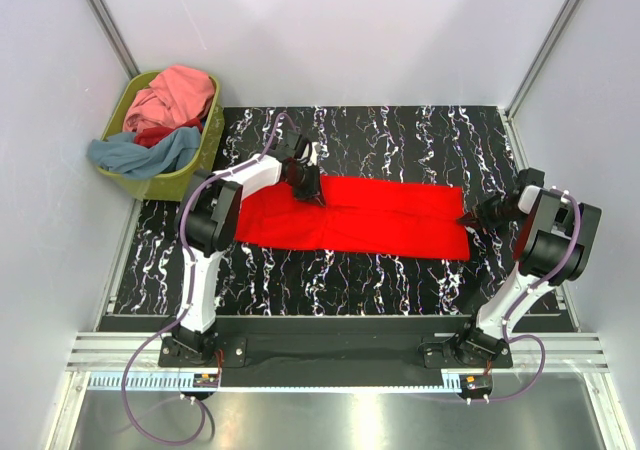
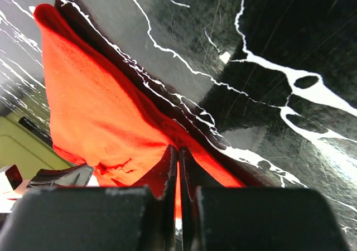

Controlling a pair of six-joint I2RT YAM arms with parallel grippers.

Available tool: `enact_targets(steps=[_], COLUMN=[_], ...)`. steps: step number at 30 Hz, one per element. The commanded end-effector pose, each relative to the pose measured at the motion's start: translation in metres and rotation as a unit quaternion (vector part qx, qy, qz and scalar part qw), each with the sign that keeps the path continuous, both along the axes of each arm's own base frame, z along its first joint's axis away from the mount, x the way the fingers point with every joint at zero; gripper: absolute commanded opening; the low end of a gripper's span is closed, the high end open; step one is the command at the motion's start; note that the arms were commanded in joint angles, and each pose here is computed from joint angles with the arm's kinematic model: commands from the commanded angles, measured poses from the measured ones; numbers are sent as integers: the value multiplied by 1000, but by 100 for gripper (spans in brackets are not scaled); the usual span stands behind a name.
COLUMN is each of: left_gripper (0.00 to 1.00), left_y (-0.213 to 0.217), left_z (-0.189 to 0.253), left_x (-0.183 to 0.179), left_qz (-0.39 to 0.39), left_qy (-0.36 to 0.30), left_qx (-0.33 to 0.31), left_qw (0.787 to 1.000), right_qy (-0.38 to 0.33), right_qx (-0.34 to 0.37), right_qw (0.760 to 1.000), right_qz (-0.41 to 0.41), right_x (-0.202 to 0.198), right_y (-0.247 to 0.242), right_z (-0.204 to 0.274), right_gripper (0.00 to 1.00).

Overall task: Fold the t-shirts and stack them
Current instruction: Fold the tshirt

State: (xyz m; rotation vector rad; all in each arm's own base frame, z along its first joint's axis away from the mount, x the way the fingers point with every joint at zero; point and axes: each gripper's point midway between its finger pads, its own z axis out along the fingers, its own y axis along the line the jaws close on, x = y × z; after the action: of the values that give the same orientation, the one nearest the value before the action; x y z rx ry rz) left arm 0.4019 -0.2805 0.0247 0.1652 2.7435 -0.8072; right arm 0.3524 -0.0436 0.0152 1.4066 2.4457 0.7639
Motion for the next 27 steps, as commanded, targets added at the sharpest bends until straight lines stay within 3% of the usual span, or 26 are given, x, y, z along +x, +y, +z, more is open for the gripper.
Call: enact_targets(steps=[1,5,13,17,22,24,27], left_gripper=[13,12,12,23,32,34,40], left_y=[3,5,8,3,10,26,58], left_z=[-1,-7,2,36,107,128,139], left_x=[9,6,10,7,-9,-23,-45], left_qz=[6,6,1,-14,-23,-11,20], left_qy=[-8,-1,-13,-33,-94,-112,-115], left_qx=[9,15,18,-2,-30,-29,-25], left_qw=[1000,1000,1000,999,995,993,993], right_qy=[-27,-32,-15,1,18,-1,-29], right_qx=[-43,-73,-57,-63,-123,-153,-173], right_qw=[999,997,998,998,992,988,984], right_qz=[2,6,14,18,30,27,40], right_x=[9,7,7,0,-12,-8,-1], right_y=[-15,-23,-20,-21,-37,-46,-46], right_z=[18,26,12,14,28,46,75], right_gripper=[0,0,0,15,33,42,45])
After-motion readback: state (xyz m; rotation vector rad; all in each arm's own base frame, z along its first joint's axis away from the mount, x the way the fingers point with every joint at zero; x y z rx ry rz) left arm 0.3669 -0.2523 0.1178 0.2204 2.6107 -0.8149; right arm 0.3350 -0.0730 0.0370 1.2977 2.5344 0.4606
